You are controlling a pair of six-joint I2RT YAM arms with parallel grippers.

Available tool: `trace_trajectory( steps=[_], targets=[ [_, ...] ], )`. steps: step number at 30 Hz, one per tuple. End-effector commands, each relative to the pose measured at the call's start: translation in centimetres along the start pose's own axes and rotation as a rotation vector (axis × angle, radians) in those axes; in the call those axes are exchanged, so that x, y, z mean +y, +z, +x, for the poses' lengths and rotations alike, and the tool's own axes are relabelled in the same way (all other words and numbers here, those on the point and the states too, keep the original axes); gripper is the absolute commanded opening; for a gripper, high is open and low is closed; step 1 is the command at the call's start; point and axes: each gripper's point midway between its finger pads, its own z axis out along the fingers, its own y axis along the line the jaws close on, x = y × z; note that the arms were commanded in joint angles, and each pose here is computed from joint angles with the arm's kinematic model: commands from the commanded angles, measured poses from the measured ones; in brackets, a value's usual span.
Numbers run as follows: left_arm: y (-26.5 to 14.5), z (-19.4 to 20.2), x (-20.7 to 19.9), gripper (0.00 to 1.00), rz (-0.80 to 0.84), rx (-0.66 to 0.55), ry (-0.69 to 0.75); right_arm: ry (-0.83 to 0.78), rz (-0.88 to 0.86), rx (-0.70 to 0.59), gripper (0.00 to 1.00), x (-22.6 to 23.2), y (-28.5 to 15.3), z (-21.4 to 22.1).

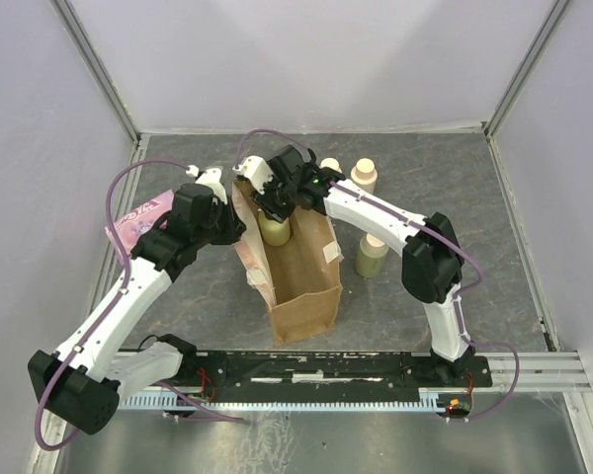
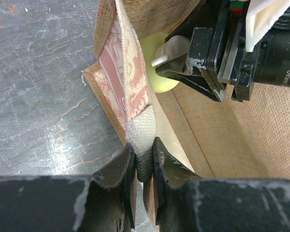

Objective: Place the personal care products into the canvas bag

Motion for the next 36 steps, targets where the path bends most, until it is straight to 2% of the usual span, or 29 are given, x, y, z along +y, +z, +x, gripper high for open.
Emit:
trace_trajectory(
  steps=[1,7,11,16,20,24,29,32,36],
  targets=[
    [0.1,0.7,-0.5,0.15,0.027,0.034,0.013,-0.019,0.135,-0.156,0.15,-3.8,-0.5,-4.1],
    [0.3,0.4,-0.5,0.15,0.03,0.025,0.016,0.015,0.208,-0.17,0.5,-4.9,-2.4,-5.0],
    [0.4,0.2,-0.5,0.16,0.026,0.016,0.021,0.035,0.184,-0.171,0.7,-4.4,-5.0,-6.0],
    [0.8,0.4,-0.2,0.15,0.02,0.011,0.026,0.008,0.042,-0.165,0.85,-1.5,-8.4,-6.2],
    [1.0,0.5,-0.1,0.16,0.016,0.014,0.034,-0.012,-0.018,-0.149,0.91,-0.1,-11.3,-6.0],
    [1.1,0.3,-0.1,0.15,0.012,0.013,0.043,0.052,0.026,-0.203,0.98,-1.2,-14.6,-7.3],
    [1.2,0.2,-0.2,0.16,0.017,0.015,0.046,0.297,0.2,-0.245,1.0,-9.2,-18.4,-7.3],
    [1.2,0.2,-0.2,0.16,0.014,0.014,0.046,0.414,0.365,-0.18,1.0,-14.9,-20.5,-5.3],
    [1.1,0.0,-0.1,0.16,0.011,0.005,0.045,0.505,0.517,-0.079,1.0,-19.1,-22.0,-2.7]
  ],
)
